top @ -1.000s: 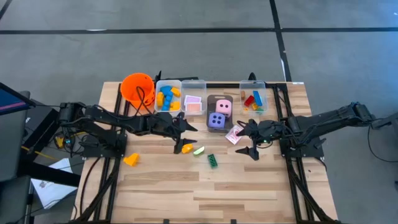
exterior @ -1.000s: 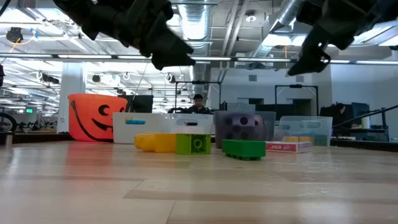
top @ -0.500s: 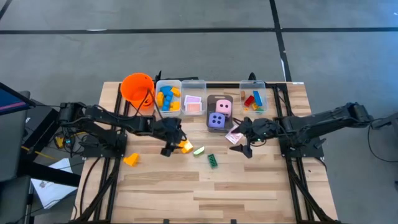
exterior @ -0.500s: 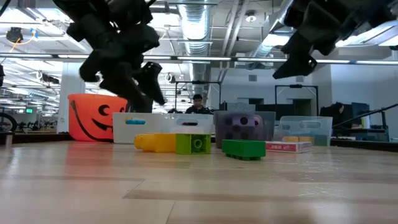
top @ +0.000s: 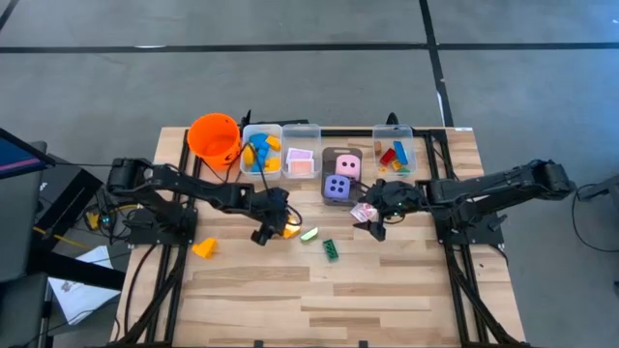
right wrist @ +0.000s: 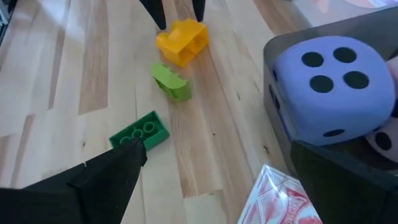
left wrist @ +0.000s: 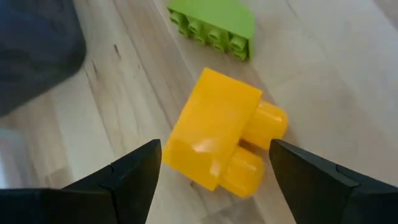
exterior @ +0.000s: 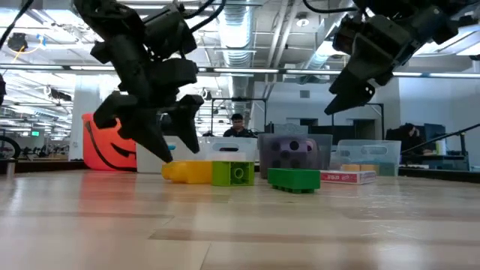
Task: Pick & Place Toys
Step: Put the right big yellow game piece into the white bin
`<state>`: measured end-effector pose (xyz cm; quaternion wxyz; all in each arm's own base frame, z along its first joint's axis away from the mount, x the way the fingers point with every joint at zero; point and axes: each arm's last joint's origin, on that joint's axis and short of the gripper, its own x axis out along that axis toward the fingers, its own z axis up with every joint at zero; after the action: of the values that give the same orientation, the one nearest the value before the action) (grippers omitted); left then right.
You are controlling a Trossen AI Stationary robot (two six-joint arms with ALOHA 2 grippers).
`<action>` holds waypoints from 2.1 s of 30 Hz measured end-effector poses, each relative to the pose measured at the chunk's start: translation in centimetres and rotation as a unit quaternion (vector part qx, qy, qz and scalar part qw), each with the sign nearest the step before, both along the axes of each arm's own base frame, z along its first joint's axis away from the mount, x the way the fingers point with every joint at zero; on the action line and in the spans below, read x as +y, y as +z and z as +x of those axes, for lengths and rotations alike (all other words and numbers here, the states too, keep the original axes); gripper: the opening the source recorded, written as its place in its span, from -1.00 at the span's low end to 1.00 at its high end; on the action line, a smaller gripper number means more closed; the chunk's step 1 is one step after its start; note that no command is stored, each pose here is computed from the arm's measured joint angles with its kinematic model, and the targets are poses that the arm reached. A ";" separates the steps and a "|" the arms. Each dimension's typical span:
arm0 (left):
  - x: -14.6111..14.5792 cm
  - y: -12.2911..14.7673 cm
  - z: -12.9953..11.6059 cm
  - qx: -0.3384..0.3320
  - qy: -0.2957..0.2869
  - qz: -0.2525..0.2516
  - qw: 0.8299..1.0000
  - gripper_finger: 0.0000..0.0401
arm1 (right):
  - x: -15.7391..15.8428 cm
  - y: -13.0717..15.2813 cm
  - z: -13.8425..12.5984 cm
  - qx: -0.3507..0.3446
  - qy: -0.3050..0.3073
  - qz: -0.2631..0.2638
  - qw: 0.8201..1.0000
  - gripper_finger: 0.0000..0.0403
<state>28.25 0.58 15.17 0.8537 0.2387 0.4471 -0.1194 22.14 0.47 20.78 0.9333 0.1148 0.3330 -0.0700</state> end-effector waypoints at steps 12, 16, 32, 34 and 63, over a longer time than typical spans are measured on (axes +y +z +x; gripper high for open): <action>0.3 -0.9 2.1 0.009 -0.010 0.020 1.000 0.45 | -0.2 0.1 0.0 -0.003 -0.002 -0.003 1.000 0.99; 0.6 -1.7 2.3 0.021 -0.012 0.001 1.000 0.45 | -0.2 0.1 0.0 -0.003 -0.002 -0.002 1.000 0.99; 0.5 -2.1 1.9 0.046 0.039 -0.152 0.987 0.34 | -0.1 0.1 0.0 -0.003 0.000 0.000 1.000 0.99; 0.5 -2.1 1.9 0.047 0.049 -0.159 0.985 0.27 | -0.1 0.1 0.0 -0.003 0.000 0.000 1.000 0.99; 0.9 5.5 1.0 -0.138 0.125 -0.155 0.970 -0.46 | -0.1 0.4 0.2 -0.023 0.000 0.000 1.000 0.99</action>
<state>29.21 1.47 20.63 0.9420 0.0604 0.3270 -0.0456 22.37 0.38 21.17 0.9406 0.1165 0.3118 -0.0672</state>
